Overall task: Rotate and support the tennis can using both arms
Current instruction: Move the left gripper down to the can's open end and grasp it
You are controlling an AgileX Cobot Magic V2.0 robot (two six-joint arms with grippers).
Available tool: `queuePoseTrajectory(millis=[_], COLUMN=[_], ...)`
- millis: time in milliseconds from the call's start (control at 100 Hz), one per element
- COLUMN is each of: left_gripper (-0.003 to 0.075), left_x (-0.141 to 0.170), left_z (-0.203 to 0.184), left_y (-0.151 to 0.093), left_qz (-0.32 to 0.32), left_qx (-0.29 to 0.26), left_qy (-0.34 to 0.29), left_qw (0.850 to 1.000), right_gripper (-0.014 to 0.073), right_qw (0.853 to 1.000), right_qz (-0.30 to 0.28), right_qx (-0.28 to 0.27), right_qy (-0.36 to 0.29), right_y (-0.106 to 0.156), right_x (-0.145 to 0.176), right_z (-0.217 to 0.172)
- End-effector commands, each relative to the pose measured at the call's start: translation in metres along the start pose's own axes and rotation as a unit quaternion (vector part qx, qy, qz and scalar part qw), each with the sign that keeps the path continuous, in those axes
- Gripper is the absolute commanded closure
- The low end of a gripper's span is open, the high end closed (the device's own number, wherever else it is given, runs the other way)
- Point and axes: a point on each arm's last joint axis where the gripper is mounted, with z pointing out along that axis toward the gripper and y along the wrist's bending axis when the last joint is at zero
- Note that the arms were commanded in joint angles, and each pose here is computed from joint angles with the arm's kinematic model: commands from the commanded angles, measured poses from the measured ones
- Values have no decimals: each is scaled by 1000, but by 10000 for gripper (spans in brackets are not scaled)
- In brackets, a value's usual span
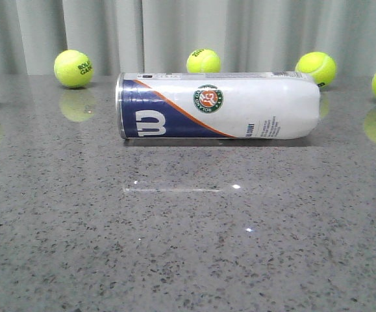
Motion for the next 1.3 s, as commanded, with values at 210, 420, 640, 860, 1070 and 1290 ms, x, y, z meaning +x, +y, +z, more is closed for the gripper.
queuePoseTrajectory(millis=[210, 420, 640, 860, 1070, 1290], left_gripper=[418, 249, 280, 280, 280, 280], left_x=[-46, -73, -101, -118, -130, -138], left_z=[36, 57, 81, 109, 141, 173], left_y=[1, -6, -29, -53, -63, -88], left_qz=[-19, -74, -134, -193, -226, -216], left_qx=[18, 65, 205, 362, 445, 468], left_qy=[87, 113, 117, 122, 138, 163], left_qw=[996, 989, 963, 904, 856, 841], right_gripper=[655, 655, 655, 655, 655, 655], right_qw=[999, 999, 999, 999, 999, 999], right_qz=[-4, -4, -4, -4, -4, -4], right_qx=[4, 4, 4, 4, 4, 4], right_qy=[-42, -42, -42, -42, -42, -42], right_y=[0, 0, 0, 0, 0, 0], right_x=[-13, -13, -13, -13, -13, -13], right_z=[-2, -2, -2, -2, -2, -2])
